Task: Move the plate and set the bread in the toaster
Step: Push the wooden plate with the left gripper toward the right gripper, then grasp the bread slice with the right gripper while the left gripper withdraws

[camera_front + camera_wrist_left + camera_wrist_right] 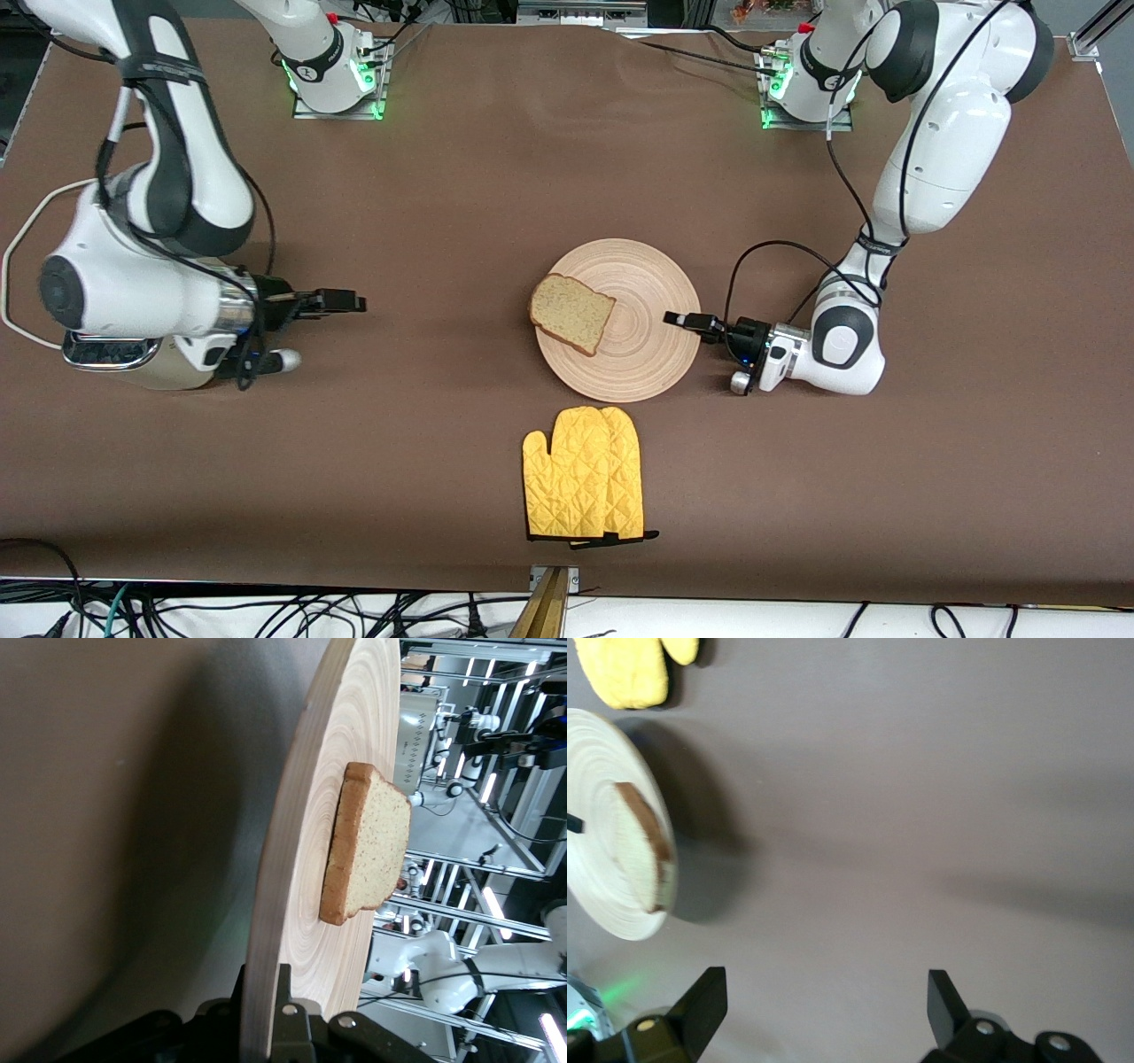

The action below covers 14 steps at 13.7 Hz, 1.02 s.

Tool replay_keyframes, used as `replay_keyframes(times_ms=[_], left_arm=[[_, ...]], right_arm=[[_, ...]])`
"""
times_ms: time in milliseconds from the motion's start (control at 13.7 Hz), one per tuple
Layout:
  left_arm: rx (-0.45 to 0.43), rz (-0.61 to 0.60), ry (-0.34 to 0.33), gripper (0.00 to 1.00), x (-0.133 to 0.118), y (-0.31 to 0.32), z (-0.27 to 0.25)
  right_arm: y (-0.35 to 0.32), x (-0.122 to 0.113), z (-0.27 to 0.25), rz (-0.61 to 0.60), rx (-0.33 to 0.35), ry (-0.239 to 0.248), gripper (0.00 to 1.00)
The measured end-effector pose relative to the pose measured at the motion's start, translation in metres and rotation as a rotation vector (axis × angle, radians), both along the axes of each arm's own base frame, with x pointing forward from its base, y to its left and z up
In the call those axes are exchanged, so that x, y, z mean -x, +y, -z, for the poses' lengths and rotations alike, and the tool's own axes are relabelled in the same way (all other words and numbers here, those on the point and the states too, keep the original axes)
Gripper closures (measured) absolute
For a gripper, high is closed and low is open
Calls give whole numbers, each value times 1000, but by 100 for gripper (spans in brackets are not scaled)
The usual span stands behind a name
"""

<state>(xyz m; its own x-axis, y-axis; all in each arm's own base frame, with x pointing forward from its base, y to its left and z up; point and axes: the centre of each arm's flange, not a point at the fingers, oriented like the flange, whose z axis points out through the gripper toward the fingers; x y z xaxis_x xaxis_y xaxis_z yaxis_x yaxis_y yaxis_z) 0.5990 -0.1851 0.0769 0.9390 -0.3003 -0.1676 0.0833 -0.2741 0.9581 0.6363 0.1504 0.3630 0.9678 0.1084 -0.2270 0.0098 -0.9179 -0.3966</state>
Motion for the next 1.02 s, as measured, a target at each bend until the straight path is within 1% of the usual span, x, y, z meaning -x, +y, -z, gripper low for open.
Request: replay_keyframes(times_ms=[220,366,512,585,659,805,878,951,1024], left_arm=[[-53,5,-47,90,-2,-23,-5],[-83,5,-73,90,-3,-34,-7],[-97,3,-84,90,-3,-38,-9],[-96,5,-84,84,-3,-39,-9],[-94,7,-85,75,-2,-41,-9],[-94,4,-90,54,-4,-39,-12],[-108,10,-107,44,-9,-33,-17],[-150,40,-142,36,-15,-20,-25],[-226,90,-191,26,-22,2,-36]], right_arm=[[26,-1,21,14,-22,-15,0],[34,-2,35,52,-70,1,0],[44,-2,49,92,-118,17,0],[52,-1,56,101,-132,20,0],[63,0,64,113,-147,22,0],[88,9,90,160,-185,31,0],[99,15,106,182,-197,35,0],[109,21,121,198,-210,41,0],[118,28,135,213,-228,53,0]])
